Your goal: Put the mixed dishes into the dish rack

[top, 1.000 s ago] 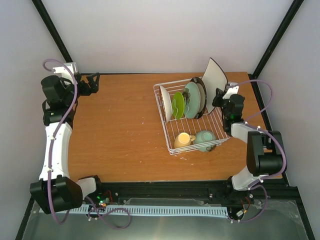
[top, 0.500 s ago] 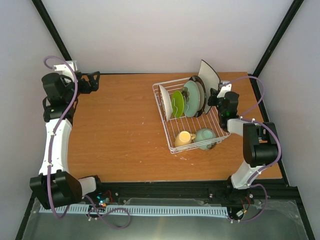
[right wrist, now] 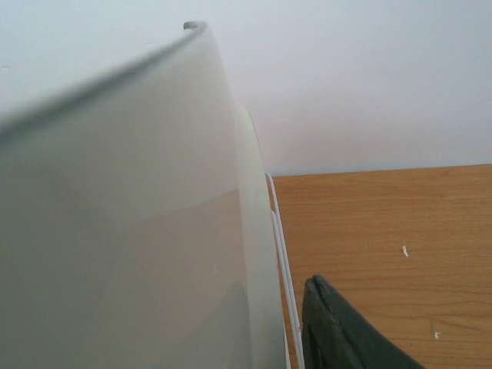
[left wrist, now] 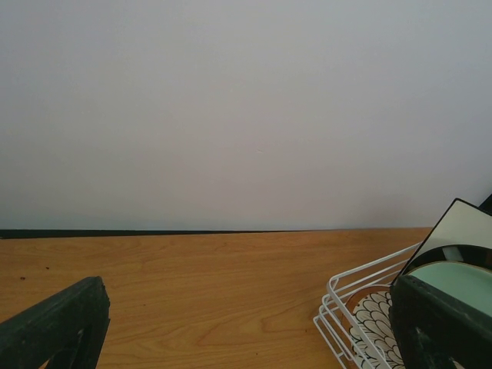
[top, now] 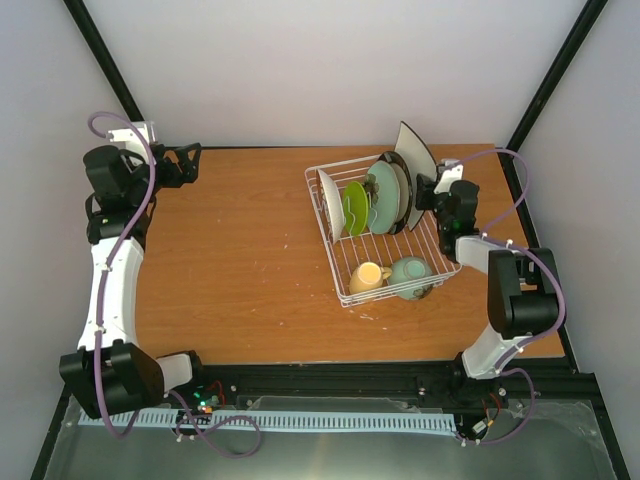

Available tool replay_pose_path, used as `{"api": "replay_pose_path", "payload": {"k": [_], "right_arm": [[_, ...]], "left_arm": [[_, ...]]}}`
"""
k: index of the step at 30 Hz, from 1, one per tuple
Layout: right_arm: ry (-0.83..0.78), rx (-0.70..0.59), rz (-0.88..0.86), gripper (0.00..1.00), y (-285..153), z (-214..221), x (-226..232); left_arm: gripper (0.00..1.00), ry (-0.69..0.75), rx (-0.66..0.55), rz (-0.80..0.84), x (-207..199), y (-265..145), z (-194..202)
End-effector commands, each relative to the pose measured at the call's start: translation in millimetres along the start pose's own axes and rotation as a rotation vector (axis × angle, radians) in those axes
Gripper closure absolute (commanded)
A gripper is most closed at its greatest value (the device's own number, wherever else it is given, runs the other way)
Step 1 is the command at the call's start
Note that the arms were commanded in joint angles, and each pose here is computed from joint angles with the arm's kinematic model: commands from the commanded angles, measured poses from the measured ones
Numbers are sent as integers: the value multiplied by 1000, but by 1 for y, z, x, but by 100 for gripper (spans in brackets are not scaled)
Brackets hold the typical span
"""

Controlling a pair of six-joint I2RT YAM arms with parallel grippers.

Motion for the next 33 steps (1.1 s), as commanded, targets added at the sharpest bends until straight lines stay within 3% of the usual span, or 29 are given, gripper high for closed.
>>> {"api": "replay_pose_path", "payload": {"k": [1,12,22,29,33], "right_arm": [[-20,-42,-8,62,-7,-25,12],[-32,-63,49,52,-36,-43,13],[-45,-179,107,45,-94,-90,24],[-92,-305,156,26,-156,-149,40],[-96,-294,107,18,-183,-166,58]], "left_arm": [[0,30,-46,19,-8,-9,-15],[0,32,-77,29,-18,-23,-23],[0,26,-68,31,-27,-39,-19],[0,25,-52,31,-31,-44,-14],[0,-1,-18,69,-33,-40,1]]}}
Point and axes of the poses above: each gripper's point midway between its finger pads, its own y axis out along the fingers, its own x axis along the line the jaws close on, z = x × y, the point moved 2 cm from there along -y, back along the fingers, and after that the axes turned 10 degrees about y, right-handed, at the moved point
